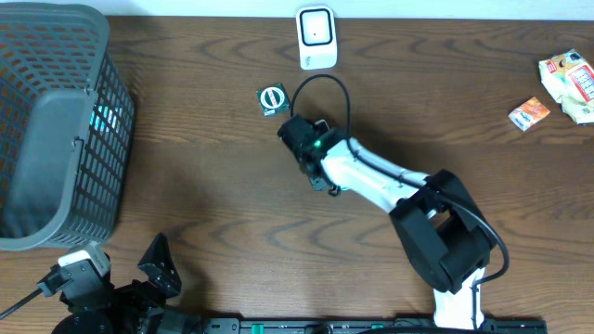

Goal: Scan the item barcode

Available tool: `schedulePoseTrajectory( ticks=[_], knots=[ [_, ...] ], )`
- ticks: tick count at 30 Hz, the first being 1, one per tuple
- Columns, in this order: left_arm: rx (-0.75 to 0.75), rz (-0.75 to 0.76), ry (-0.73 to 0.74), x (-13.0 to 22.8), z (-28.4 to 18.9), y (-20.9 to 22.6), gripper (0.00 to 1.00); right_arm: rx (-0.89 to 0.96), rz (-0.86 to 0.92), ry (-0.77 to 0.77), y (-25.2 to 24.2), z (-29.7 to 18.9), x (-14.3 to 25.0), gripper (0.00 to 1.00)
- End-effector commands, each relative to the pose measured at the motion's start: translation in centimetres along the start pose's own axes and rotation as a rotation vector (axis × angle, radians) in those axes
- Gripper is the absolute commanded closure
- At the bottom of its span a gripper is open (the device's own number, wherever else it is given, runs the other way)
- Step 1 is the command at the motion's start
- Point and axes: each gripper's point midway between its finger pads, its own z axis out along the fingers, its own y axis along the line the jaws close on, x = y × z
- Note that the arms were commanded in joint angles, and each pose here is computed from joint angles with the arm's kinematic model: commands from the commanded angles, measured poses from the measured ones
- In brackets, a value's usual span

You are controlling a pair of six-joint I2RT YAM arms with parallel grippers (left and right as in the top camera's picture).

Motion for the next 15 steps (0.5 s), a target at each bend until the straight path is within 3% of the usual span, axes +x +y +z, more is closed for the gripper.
schedulePoseTrajectory(
  ticks=[1,10,15],
  knots=[
    [-0.019,-0.011,-0.008,-0.1,0.1,0.3,0.02,-0.348,-0.012,0.009,2.7,-3.4,-2.0,0.99],
    [-0.019,-0.011,-0.008,-0.1,0.1,0.3,0.03,-1.227,-0.064,0.027,4.8,-10.5,-0.6,0.99],
    [-0.019,-0.011,-0.008,-0.1,0.1,0.3,0.02,-1.383,0.077,0.014,2.7,-8.5,0.8,0.99]
  ],
)
